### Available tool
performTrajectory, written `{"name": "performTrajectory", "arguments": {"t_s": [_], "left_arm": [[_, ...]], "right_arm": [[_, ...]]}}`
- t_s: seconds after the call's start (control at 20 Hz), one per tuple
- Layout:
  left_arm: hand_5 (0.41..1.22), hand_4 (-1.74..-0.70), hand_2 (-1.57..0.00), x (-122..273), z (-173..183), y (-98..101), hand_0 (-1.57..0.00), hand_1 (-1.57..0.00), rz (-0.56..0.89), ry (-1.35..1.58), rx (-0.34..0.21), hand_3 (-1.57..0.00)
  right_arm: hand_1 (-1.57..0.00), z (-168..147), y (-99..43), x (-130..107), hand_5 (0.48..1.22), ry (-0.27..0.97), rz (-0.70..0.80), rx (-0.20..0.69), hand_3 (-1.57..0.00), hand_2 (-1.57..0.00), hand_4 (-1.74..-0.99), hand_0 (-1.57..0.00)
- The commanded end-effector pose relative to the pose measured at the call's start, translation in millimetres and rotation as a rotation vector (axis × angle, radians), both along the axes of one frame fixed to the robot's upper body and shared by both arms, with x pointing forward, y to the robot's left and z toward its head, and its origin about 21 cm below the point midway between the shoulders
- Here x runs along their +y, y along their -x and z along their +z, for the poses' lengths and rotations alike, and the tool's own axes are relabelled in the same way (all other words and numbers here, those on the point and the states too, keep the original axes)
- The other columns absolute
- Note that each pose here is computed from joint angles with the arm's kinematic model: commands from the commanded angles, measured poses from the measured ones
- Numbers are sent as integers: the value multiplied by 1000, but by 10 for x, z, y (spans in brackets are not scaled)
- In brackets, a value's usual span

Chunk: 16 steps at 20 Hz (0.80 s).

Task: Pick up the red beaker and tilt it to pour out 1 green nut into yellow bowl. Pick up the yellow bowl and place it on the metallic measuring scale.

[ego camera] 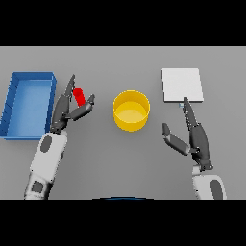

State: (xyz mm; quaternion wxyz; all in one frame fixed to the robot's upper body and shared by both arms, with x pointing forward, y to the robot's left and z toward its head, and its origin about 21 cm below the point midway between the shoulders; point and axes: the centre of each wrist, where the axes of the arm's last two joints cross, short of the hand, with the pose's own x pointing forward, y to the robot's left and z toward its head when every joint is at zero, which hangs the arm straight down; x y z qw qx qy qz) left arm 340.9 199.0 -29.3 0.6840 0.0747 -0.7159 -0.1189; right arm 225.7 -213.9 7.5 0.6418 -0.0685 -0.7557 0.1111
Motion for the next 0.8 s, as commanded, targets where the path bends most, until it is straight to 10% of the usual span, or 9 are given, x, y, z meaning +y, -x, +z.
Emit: {"name": "performTrajectory", "arguments": {"t_s": [0.0,0.35,0.6,0.75], "left_arm": [[661,-1252,1,-31,-8,-39,1,1,-1,2,3,1],[715,-1297,-41,-160,-33,-227,1,-24,1,-9,-32,1],[990,-1529,-950,-229,-119,-235,-932,-953,33,8,-61,-761],[1103,-1572,-1253,-267,-125,-263,-1244,-1255,29,29,-71,-1111]], "right_arm": [[1,4,1,-7,686,-7,0,12,1,1,-1257,1],[1,19,52,-58,691,-7,-6,-10,1,1,-1259,1],[1,9,27,-3,695,16,-9,-7,1,1,-1241,1],[1,15,-2,-49,686,3,-17,4,1,1,-1233,1]]}}
